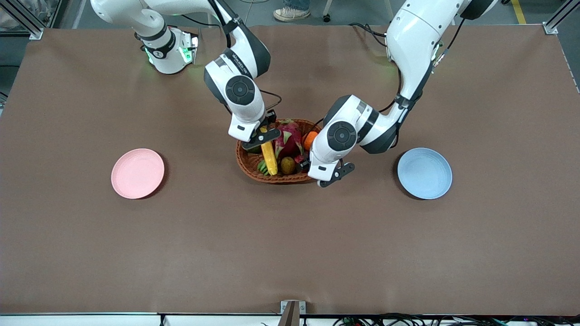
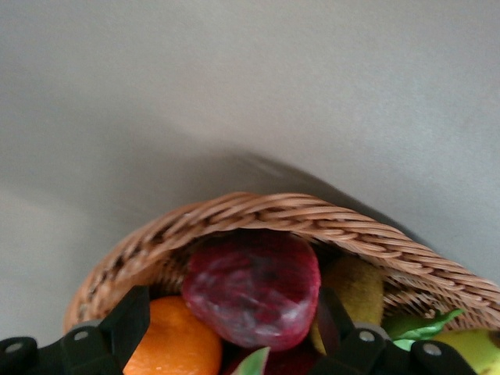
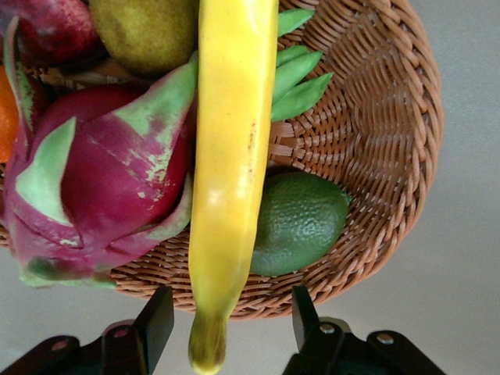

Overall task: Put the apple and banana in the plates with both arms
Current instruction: 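Grasp the banana with the right gripper while the left gripper grasps the apple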

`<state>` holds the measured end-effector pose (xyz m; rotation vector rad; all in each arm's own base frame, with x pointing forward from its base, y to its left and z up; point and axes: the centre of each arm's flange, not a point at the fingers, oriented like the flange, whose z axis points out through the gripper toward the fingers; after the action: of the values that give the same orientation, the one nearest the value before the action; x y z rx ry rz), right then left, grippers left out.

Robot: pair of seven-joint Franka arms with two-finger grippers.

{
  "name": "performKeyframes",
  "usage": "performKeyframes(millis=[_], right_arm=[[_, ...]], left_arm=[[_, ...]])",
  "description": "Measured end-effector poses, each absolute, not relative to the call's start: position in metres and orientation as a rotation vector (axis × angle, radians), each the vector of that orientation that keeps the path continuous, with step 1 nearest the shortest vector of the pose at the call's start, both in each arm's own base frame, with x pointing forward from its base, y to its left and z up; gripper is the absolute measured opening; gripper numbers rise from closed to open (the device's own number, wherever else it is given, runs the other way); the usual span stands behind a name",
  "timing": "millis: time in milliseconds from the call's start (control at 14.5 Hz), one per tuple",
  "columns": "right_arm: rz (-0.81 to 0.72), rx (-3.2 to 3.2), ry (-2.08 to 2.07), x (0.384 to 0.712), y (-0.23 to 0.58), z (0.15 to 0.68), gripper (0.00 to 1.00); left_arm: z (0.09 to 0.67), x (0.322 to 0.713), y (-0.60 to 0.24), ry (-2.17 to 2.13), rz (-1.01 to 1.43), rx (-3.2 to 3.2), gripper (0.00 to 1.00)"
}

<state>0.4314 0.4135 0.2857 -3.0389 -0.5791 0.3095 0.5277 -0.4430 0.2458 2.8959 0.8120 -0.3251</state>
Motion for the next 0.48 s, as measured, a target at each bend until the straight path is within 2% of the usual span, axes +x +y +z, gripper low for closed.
performKeyframes(millis=[138,481], right_arm=[[0.309,-3.039,-0.582,0.43,0.415,0.286,0.63],[0.31,-3.038,-0.585,0.429,0.416,0.286,0.61]], left_arm=[[0.243,0.528,-0.446,0.813,-0.311,2.882,0.98],[0.231,0.523,-0.45,0.806,-0.322,2.89,0.99]])
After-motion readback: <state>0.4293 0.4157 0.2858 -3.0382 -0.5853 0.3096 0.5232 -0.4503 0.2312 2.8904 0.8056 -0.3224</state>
